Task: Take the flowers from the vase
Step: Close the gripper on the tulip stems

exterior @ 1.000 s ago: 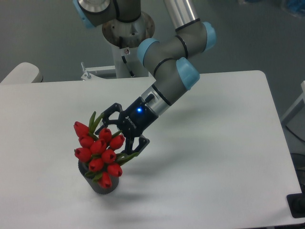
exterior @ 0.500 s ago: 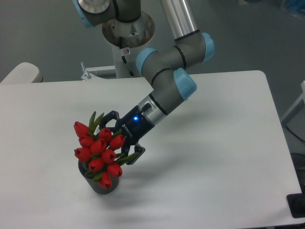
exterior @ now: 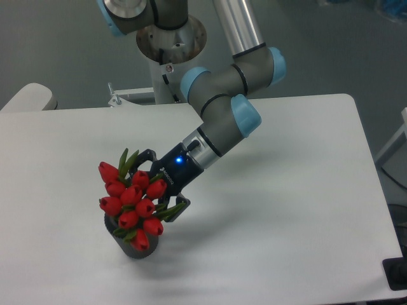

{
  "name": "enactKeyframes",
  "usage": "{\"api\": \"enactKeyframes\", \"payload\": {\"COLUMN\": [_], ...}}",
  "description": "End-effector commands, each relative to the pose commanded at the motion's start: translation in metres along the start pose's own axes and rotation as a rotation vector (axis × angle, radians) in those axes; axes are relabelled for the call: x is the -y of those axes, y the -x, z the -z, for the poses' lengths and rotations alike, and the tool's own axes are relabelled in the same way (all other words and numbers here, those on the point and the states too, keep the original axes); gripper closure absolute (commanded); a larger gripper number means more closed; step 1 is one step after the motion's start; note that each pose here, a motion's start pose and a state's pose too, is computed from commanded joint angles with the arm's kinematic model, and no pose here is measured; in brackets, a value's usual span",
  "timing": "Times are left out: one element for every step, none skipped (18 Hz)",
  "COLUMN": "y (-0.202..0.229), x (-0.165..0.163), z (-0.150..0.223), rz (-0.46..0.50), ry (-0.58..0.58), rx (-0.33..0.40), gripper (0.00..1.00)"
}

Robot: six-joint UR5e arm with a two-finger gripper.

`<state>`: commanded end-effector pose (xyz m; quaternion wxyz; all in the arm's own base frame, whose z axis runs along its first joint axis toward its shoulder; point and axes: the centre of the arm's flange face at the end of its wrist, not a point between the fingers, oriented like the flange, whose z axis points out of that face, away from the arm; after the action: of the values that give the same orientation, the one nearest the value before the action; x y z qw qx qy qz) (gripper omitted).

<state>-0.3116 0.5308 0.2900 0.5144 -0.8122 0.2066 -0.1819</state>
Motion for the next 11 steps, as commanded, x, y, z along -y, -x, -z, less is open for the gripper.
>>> {"api": "enactKeyframes", "payload": {"y": [-0.0004,0.0000,0.0014,0.0015,0.0017,0.0023,0.0027,0.0032,0.0040,0.0040,0.0054], "x": [0.0003,0.0023,0.0039,0.0039,0.0033,0.0040,0.0039,0.0034,0.0039,0.0041,0.0063], "z": [-0.0008,0.0000,0.0015,0.0015,0.0011,0.0021,0.0029,0.0037,0.0047,0.0048,0.0056], "rz": [0.001,-0.003,-0.007,-0.007,-0.005,-0.006,-0.006,-0.005,-0.007,-0.009,-0.013], "ry": [0.000,0.000,-0.001,-0.001,-0.002,-0.007,-0.009,-0.007,-0.009,-0.009,-0.008], "rx": [-0.001,0.000,0.004,0.004,0.003,0.003,0.004,0.006,0.008,0.008,0.010], "gripper": [0.01,0.05,0.09,0.15,0.22,0.29,0.36,0.39,0.42,0.45,0.49]}}
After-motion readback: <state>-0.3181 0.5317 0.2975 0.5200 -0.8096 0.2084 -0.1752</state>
